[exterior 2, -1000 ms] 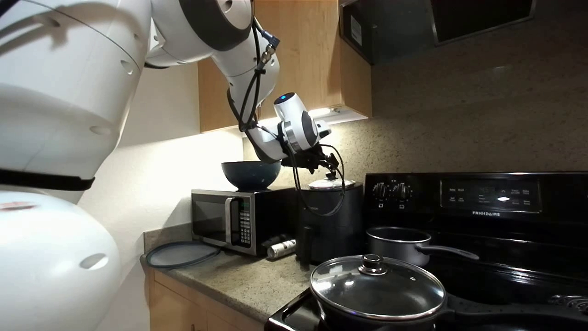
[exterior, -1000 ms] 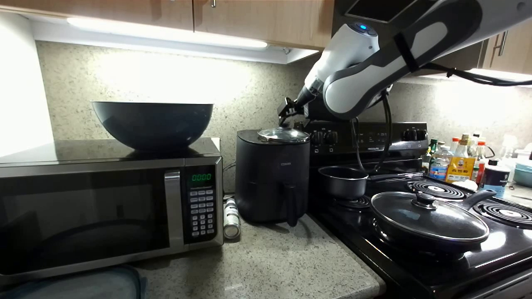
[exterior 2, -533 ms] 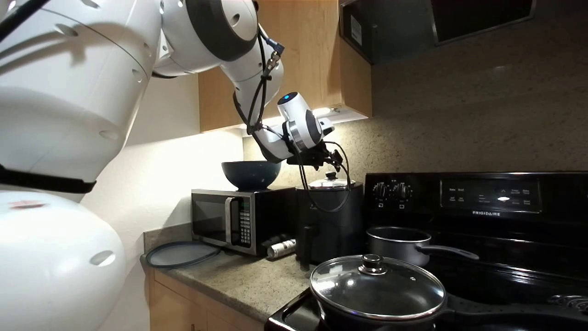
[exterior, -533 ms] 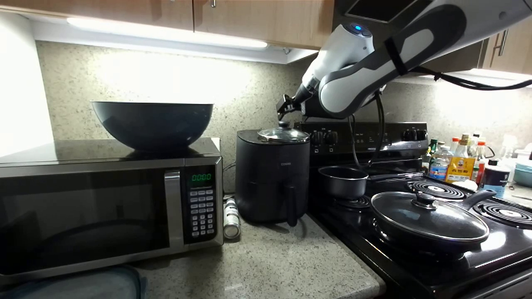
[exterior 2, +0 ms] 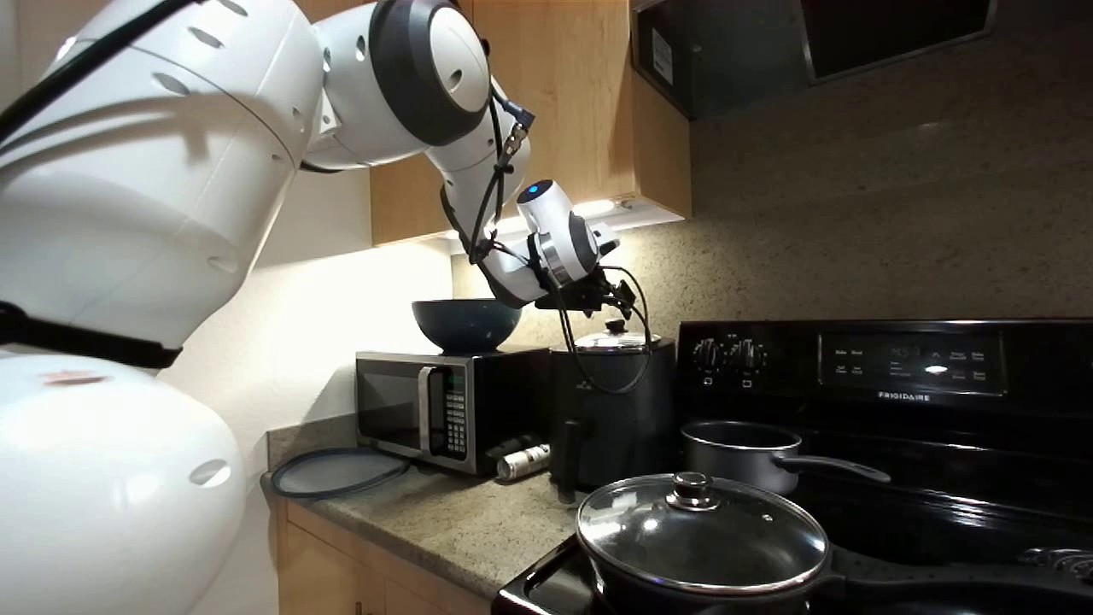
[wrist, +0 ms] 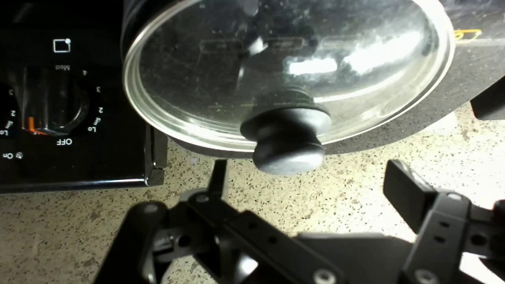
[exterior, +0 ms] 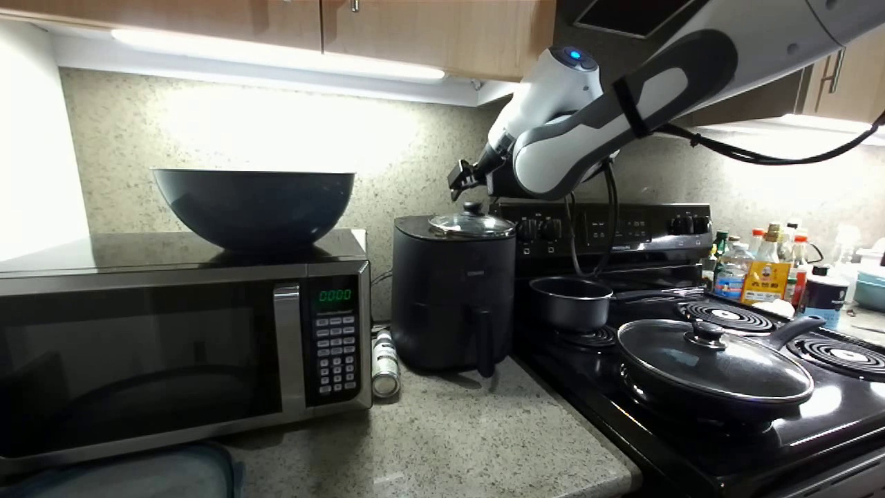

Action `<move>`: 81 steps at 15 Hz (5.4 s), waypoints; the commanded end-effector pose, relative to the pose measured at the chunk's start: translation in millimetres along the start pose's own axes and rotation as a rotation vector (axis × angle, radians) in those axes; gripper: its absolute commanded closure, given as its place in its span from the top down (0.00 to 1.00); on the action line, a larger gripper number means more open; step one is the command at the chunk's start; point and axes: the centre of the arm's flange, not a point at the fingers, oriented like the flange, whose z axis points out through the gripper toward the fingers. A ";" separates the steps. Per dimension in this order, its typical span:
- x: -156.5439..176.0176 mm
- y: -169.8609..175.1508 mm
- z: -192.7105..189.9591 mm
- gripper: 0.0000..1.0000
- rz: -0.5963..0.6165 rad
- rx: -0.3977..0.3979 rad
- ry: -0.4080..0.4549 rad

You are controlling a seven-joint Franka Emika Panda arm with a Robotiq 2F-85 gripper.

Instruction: Cover the pot on the stove with the lid on the air fryer

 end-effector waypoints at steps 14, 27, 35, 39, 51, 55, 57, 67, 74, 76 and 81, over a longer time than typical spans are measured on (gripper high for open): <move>12.1 6.6 29.0 0.23 -0.006 -0.063 -0.040; 15.4 39.0 -19.3 0.23 0.102 -0.198 -0.166; -5.5 82.2 -44.8 0.23 0.225 -0.297 -0.220; -29.4 106.7 -62.1 0.23 0.338 -0.332 -0.255; -69.1 148.7 -62.4 0.23 0.616 -0.497 -0.198; -63.1 149.1 -45.6 0.23 0.647 -0.497 -0.162; -72.8 154.0 -46.8 0.48 0.633 -0.507 -0.205; -70.5 167.6 15.9 0.23 0.727 -0.594 -0.196; -42.1 182.6 60.4 0.23 0.765 -0.649 -0.099; -36.0 185.0 66.1 0.23 0.762 -0.654 -0.090; -35.8 187.1 77.6 0.23 0.765 -0.677 -0.115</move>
